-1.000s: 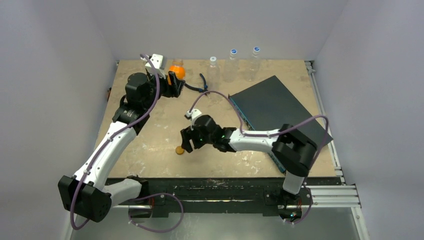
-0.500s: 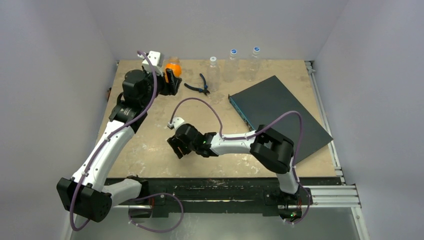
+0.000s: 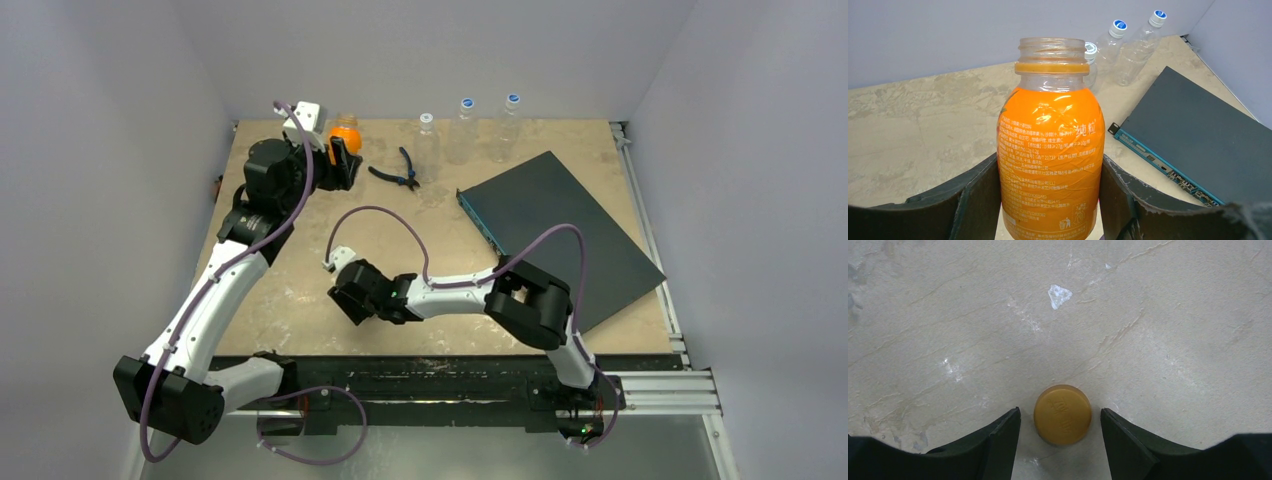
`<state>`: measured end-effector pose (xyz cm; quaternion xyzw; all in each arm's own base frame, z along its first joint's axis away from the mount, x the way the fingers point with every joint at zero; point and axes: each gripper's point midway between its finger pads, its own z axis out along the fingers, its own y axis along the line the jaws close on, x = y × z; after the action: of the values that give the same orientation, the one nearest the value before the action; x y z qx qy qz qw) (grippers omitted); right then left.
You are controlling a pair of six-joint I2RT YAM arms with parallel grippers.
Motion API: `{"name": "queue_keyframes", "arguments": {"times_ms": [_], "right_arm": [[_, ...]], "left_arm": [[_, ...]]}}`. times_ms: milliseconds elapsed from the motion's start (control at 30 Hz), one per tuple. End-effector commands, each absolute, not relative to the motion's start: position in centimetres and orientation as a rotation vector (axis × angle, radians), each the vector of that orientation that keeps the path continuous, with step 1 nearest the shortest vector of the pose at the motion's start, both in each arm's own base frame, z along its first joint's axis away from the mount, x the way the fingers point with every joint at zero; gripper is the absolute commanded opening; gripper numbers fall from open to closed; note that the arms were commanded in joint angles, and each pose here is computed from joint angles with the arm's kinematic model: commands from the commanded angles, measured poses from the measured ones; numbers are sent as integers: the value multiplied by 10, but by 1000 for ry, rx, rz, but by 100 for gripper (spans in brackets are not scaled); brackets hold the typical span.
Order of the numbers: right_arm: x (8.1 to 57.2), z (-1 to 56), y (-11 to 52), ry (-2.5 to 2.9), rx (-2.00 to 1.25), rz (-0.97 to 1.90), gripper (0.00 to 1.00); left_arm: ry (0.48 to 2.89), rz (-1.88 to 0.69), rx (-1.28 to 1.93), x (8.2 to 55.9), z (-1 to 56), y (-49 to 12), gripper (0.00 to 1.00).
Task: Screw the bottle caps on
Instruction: Screw the bottle cap onto the plastic bottle.
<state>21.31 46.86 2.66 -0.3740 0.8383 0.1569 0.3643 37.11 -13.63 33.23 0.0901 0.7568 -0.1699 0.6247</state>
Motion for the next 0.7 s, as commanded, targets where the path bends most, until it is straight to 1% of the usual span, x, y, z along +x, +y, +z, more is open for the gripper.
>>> {"name": "queue_keyframes", "arguments": {"times_ms": [0, 233, 267, 367, 433, 500, 667], "right_arm": [[220, 45, 481, 2096, -948, 369, 63], [220, 41, 478, 2112, -942, 335, 55], [219, 41, 477, 2120, -932, 335, 53], [217, 42, 477, 2132, -924, 363, 40], [221, 47, 467, 2137, -898, 356, 33], [229, 57, 452, 2155, -854, 382, 28], [260, 99, 399, 2181, -680, 496, 25]], "left_arm": [[1677, -387, 210, 374, 357, -134, 30], [1691, -394, 213, 374, 351, -136, 30], [1694, -395, 214, 374, 349, -136, 30], [1704, -401, 227, 374, 345, -138, 30], [1710, -408, 248, 375, 343, -140, 30], [1719, -422, 275, 376, 338, -145, 30], [1750, -525, 415, 375, 320, -170, 30]]}}
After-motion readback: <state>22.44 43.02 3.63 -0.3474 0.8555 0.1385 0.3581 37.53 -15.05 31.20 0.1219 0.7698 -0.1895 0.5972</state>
